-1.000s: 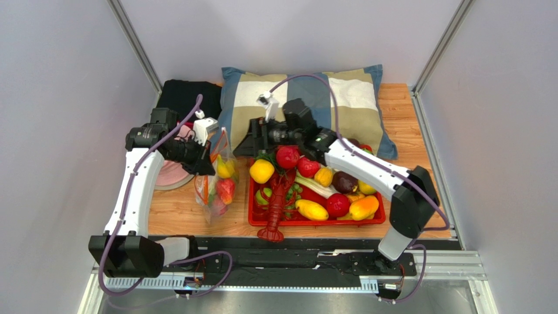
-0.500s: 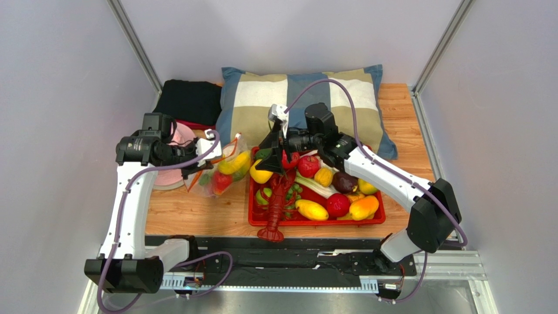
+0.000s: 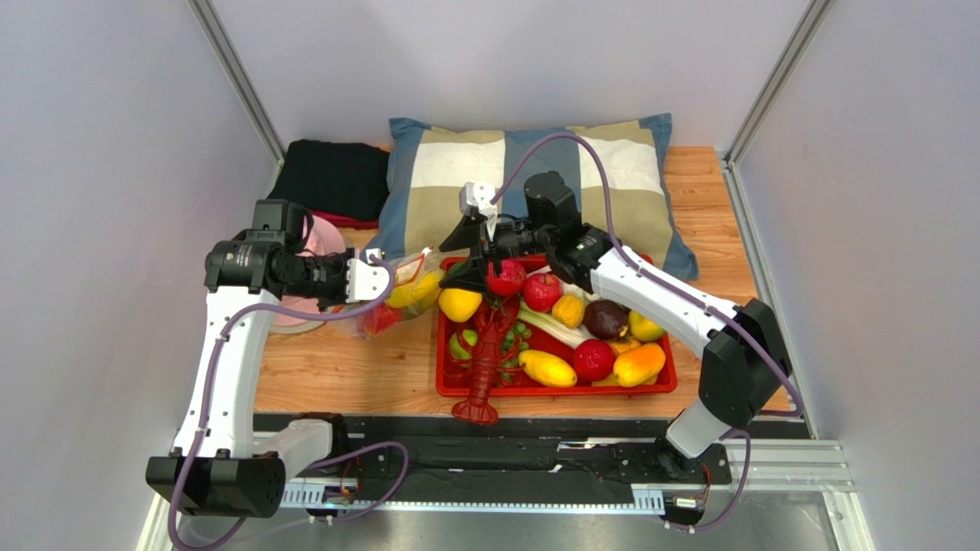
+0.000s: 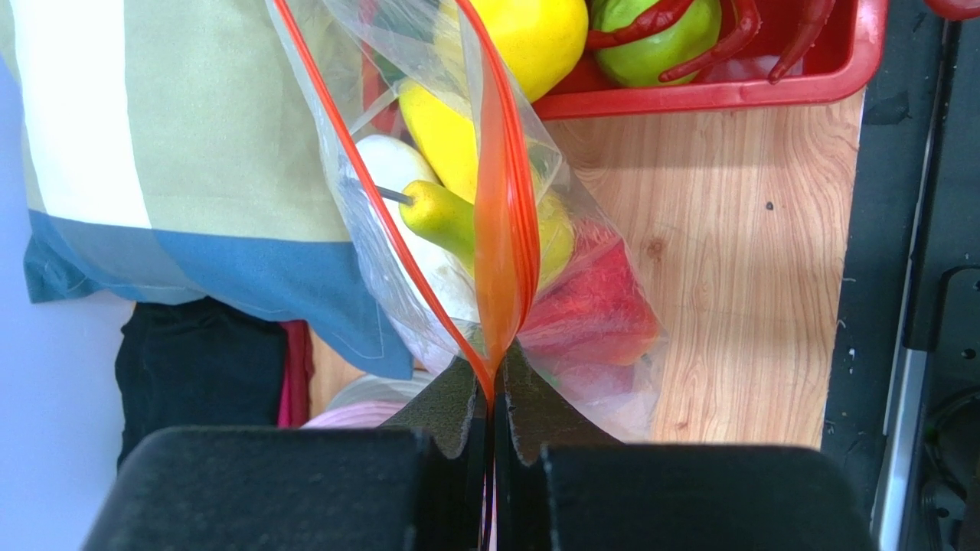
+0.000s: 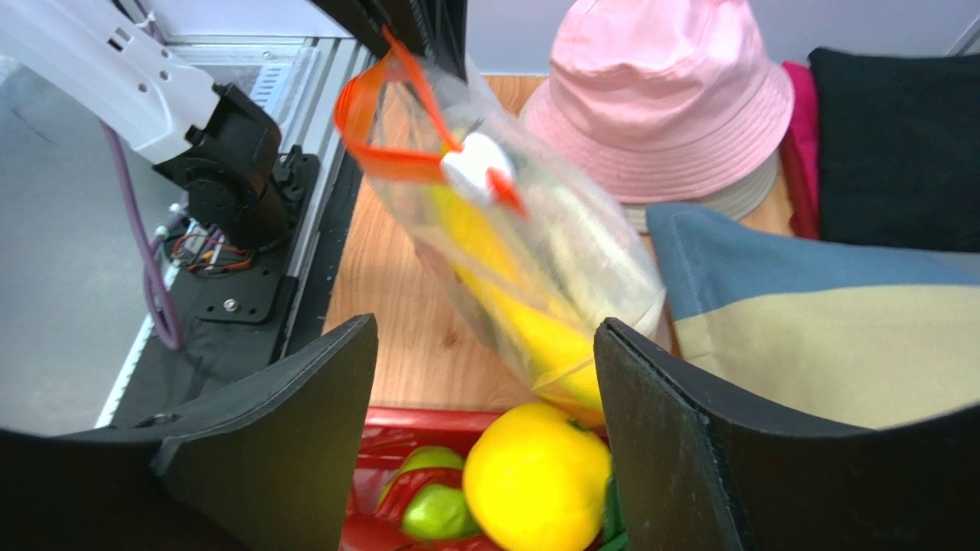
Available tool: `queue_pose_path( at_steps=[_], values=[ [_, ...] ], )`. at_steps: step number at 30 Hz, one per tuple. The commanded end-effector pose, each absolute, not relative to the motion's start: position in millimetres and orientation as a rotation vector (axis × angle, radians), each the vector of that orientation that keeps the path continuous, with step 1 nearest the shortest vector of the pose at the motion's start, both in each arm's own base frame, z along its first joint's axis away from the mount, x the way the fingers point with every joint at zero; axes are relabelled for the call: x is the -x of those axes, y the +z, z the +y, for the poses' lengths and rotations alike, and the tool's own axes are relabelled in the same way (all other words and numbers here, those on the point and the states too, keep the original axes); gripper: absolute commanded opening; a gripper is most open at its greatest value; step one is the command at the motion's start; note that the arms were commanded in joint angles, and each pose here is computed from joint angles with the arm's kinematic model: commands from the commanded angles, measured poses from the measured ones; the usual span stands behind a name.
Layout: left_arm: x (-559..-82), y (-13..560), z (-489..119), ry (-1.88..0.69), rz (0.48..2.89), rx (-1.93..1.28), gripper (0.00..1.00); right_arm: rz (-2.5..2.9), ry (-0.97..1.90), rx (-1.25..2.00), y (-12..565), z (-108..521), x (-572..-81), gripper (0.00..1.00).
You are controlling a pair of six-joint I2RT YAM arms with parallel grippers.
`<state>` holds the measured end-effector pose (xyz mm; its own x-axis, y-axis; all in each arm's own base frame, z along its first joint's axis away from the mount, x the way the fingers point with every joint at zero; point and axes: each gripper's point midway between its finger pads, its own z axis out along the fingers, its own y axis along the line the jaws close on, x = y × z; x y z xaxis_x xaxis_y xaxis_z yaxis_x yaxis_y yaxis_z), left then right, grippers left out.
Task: Place the food in the zip-top bag and seal the zipper
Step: Zip the zipper food storage bag at the center of the board.
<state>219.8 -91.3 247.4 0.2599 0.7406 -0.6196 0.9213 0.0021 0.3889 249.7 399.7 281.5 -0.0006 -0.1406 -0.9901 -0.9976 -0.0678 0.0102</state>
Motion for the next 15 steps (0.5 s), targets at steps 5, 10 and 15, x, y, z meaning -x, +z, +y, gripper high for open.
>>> queue_pose_path(
  at_steps=[5, 10, 15],
  values=[
    [-153, 231, -97, -0.64, 1.677, -1.81, 0.0, 1.065, 1.153, 1.393, 322, 424, -257, 0.57],
    [-158, 233, -98, -0.658, 1.747, -1.748, 0.0, 1.055, 1.162, 1.433, 317, 435, -257, 0.19],
    [-175, 236, -94, -0.636, 1.848, -1.566, 0.0, 1.071, 1.159, 1.444, 307, 435, -257, 0.0]
  ],
)
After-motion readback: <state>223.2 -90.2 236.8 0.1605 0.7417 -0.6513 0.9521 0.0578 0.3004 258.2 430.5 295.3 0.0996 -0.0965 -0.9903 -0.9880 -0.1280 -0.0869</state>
